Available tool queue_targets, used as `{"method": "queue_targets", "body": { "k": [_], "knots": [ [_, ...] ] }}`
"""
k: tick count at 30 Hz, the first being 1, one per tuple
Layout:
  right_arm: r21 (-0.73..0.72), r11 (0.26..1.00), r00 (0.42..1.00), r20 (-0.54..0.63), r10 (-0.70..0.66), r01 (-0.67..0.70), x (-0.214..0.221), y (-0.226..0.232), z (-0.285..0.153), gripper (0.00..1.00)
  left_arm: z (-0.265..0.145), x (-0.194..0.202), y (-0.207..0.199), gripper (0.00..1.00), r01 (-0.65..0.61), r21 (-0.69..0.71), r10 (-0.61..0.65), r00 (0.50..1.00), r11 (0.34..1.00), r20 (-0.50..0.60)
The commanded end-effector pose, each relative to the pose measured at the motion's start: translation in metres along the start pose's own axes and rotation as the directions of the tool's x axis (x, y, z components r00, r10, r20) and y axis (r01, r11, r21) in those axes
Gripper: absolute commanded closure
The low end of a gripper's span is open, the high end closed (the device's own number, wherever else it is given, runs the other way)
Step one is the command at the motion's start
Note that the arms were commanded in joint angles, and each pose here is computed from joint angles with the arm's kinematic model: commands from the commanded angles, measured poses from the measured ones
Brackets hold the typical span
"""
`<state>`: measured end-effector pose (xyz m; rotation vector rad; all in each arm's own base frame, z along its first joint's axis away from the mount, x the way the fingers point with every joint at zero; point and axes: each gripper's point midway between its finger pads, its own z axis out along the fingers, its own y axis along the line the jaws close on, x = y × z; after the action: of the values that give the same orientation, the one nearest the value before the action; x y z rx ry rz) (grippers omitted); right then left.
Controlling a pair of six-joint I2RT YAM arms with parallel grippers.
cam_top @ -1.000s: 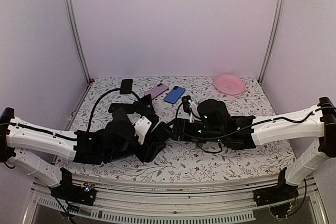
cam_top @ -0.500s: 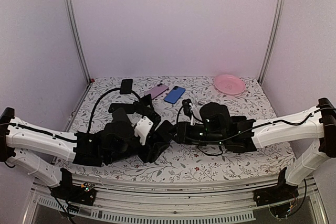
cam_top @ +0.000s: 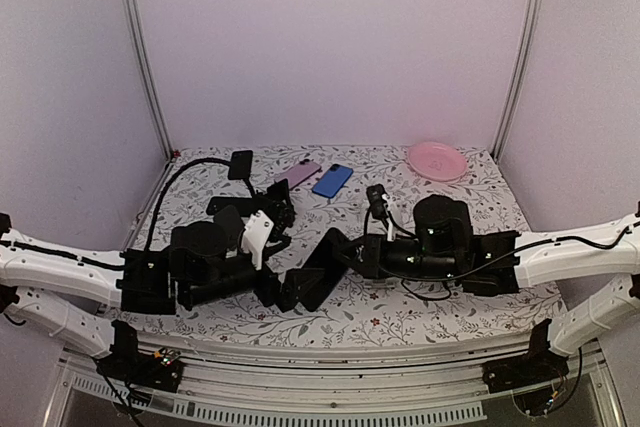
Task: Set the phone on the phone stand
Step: Pass from the left arm to the right, then pass from the right arm to the left
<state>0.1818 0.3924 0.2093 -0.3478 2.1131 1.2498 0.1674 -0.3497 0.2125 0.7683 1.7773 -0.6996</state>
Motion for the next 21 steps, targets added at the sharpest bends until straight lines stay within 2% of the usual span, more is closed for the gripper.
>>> {"method": "queue_targets", "body": {
  "k": [1,5,10,14,21],
  "knots": [
    [-0.109,0.985,0.991,0.050,-0.126,0.130,-0.016,0.030,-0.030,0.98,-0.019,-0.001,-0.014,0.03,0.058,0.156,-0.058,0.998,0.986,-0.002],
    [-0.193,0.952,0.971,0.044,-0.234,0.238,-0.014,0.049,-0.046,0.98,-0.029,0.001,-0.020,0.05,0.109,0.282,-0.112,0.994,0.953,-0.008],
    [-0.315,0.893,0.942,0.013,-0.334,0.321,-0.002,0.071,-0.054,0.98,-0.042,-0.001,-0.026,0.17,0.174,0.480,-0.190,0.982,0.860,-0.016],
    [-0.365,0.860,0.925,0.007,-0.380,0.356,0.001,0.082,-0.054,0.98,-0.047,0.005,-0.037,0.24,0.185,0.565,-0.187,0.981,0.804,-0.054],
    [-0.351,0.850,0.910,0.015,-0.413,0.392,-0.008,0.088,-0.047,0.98,-0.048,0.025,-0.057,0.48,0.222,0.664,-0.169,0.975,0.714,-0.145]
  ]
}}
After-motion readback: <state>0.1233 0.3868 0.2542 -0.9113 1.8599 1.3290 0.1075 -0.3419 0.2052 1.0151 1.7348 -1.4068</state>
